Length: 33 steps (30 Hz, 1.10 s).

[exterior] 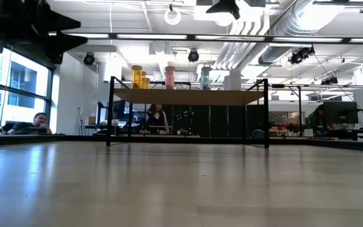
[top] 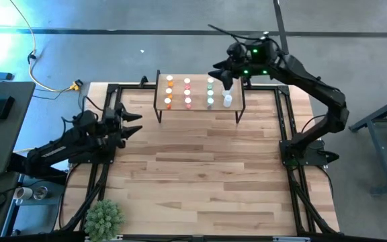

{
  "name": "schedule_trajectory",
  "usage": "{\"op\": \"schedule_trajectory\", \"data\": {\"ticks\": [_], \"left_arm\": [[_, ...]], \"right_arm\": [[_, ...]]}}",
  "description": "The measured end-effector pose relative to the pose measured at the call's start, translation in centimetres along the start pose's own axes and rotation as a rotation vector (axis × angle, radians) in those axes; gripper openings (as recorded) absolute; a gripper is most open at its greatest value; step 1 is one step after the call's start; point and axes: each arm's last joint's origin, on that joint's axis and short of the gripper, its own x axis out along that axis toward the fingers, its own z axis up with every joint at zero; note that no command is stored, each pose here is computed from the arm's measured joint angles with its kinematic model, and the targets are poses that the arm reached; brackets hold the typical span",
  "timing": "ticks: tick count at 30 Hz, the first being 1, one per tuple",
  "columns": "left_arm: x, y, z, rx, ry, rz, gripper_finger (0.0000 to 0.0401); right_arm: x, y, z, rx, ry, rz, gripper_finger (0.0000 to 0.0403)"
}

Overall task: Pick and place medicine bottles onto shelf by color
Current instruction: Return to Home Position

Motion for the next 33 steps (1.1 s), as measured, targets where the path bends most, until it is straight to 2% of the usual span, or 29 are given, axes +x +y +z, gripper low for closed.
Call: {"op": "schedule_trajectory", "data": {"ticks": [8,11,16,26,33], "left_arm": [[0.9,0.9,-3.2,-0.07,-0.05,-0.005,0.0229],[1.1,1.3,-4.4,-0.074,-0.037,0.002,0.0229],[1.3,1.6,-4.9,-0.085,-0.006,0.07,0.0229],[1.3,1.6,-5.0,-0.074,0.008,0.066,0.0229],[1.3,1.6,-5.0,-0.074,0.008,0.066,0.0229]], "right_arm": [[-4.9,1.2,0.5,-0.101,-0.069,-0.017,0.0222],[-6.1,1.2,-0.8,-0.121,-0.058,-0.029,0.0222],[-6.7,0.5,-5.0,-0.073,-0.048,-0.034,0.0222],[-9.2,0.5,-14.2,-0.059,-0.102,0.041,0.0222],[-9.6,-0.2,-20.5,-0.013,-0.174,0.089,0.0222]]}}
